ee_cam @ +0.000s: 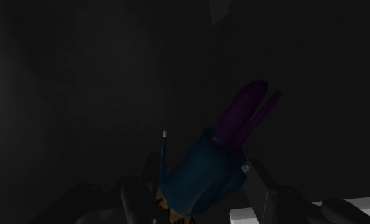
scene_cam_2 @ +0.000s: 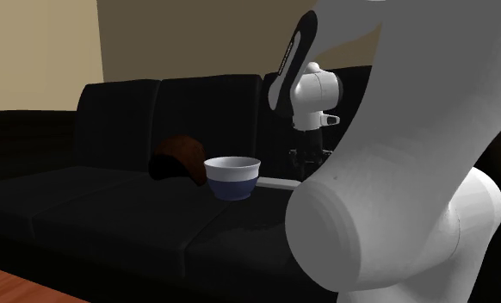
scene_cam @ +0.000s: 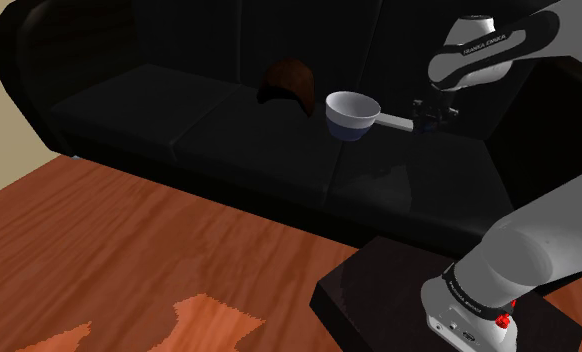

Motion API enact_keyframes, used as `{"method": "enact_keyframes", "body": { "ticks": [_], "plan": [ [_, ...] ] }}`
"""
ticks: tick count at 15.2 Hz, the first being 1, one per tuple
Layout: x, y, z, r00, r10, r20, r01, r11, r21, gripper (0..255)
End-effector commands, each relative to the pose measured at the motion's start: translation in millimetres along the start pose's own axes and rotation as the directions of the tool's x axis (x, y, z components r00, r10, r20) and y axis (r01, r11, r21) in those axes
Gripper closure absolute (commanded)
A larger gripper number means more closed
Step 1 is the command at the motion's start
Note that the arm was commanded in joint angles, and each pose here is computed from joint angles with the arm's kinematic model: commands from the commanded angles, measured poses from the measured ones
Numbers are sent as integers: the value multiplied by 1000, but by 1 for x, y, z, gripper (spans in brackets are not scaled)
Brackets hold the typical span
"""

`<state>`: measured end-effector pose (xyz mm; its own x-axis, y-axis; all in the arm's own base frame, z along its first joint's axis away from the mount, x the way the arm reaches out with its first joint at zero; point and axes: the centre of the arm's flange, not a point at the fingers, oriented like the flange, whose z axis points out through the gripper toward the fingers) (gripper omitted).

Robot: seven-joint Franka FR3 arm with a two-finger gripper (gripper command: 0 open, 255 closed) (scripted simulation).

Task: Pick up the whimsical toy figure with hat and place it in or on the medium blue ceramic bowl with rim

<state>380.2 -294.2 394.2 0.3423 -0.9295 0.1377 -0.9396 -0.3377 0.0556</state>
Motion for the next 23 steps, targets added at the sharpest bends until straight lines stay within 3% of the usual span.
{"method": "enact_keyframes", "body": {
  "ticks": [1, 23],
  "plan": [
    [1, 0, -10, 1000, 0, 0, 0, 1000, 0, 255],
    [17, 7, -125, 1000, 0, 0, 0, 1000, 0, 255]
  ]
}}
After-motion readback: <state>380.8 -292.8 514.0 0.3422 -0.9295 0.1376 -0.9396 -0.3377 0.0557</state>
